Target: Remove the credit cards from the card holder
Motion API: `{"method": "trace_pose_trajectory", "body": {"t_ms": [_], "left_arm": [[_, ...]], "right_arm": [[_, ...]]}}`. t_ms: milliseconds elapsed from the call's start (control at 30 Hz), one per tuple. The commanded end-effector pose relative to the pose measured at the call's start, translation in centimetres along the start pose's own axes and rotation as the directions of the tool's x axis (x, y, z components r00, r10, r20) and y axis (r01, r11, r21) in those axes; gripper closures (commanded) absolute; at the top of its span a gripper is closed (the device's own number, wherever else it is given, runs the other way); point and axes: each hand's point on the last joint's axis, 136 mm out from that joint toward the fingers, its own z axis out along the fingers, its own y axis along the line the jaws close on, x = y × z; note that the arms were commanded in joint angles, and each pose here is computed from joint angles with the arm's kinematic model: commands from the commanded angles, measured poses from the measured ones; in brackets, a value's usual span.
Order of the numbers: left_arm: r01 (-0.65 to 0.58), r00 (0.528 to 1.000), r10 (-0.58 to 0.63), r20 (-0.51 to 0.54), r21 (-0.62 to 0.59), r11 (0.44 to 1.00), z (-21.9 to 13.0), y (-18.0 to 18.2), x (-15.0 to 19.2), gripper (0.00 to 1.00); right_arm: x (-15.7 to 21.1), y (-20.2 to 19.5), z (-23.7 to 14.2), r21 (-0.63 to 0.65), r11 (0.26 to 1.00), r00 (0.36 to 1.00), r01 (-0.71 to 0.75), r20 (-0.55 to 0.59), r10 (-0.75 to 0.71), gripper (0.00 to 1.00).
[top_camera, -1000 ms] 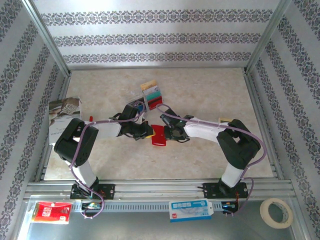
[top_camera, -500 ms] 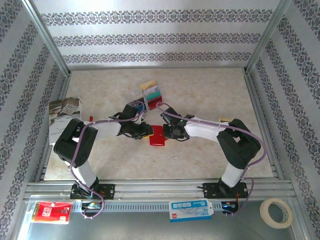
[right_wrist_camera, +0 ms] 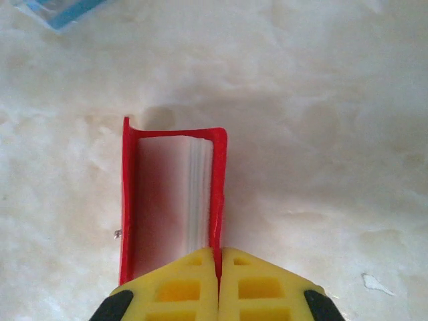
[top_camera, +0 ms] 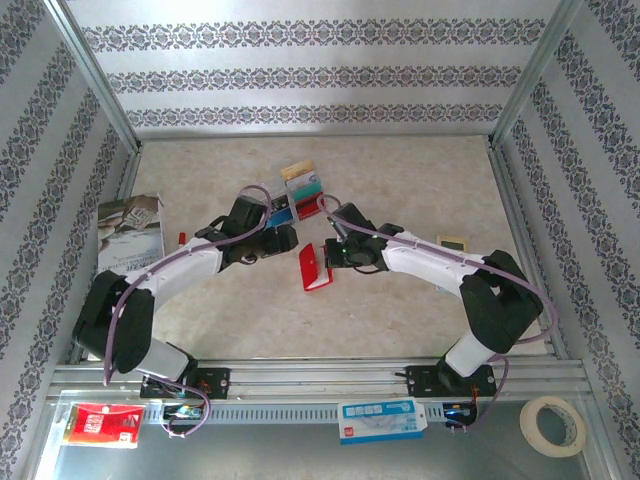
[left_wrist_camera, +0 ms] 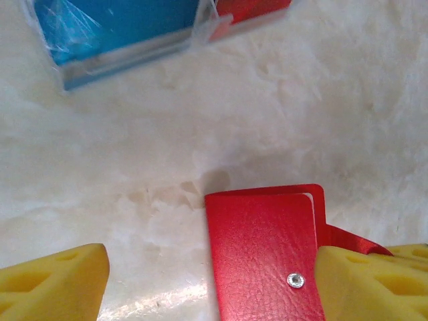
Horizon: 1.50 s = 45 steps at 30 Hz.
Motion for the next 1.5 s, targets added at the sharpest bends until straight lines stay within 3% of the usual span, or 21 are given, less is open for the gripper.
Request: {"method": "trace_pose_trajectory", "body": {"t_ms": [0,233,400,467,500,967,1167,1300,1467], "left_arm": [[-0.008,0.997,0.011,0.073,-0.046,0.999,-1.5,0.6,-1.6,0.18],[0.003,0.980,0.015,0.200,-0.093,0.996,-3.6,1.7,-4.0,0.12],[-0.001,0.967,0.003,0.255,-0.007,1.000,-4.2,0.4,-4.9,0.08],[-0.008,0.969,0.004,0.248,0.015,1.000,-4.0,0.1,-4.8,0.07],[-0.009,0.970,0.004,0.242,0.020,1.000,-3.9,0.0,-4.7,0.00],[-0.031,0.994,0.026,0.108,0.037,0.999,-1.6,-0.6,-3.3,0.01],[-0.025,1.000,0.026,-0.014,0.085,0.996,0.3,-1.1,-1.4,0.10],[-0.023,0.996,0.034,-0.086,0.127,0.992,1.5,-2.2,0.0,0.23],[-0.051,0.987,0.074,-0.140,0.162,0.986,3.5,-4.2,1.3,0.47]], "right_arm": [[-1.1,1.8,-1.3,-0.076,0.996,0.999,0.036,-0.001,-0.037,1.00],[-2.1,4.3,-2.4,-0.181,0.983,1.000,0.029,0.012,-0.027,1.00],[-2.0,5.9,-2.8,-0.240,0.969,0.999,0.050,0.000,-0.051,1.00],[-2.0,6.5,-2.9,-0.266,0.963,0.998,0.052,-0.009,-0.056,1.00],[-2.0,6.7,-3.0,-0.276,0.960,0.998,0.049,-0.010,-0.054,1.00],[-2.1,5.1,-2.0,-0.224,0.975,1.000,0.002,-0.017,-0.006,1.00],[-1.6,0.7,-0.6,-0.087,0.995,0.999,-0.047,-0.019,0.046,1.00],[-0.8,-2.3,0.4,-0.004,0.995,0.994,-0.099,-0.041,0.099,1.00],[0.1,-3.9,1.2,0.043,0.991,0.990,-0.127,-0.063,0.130,0.99]]}}
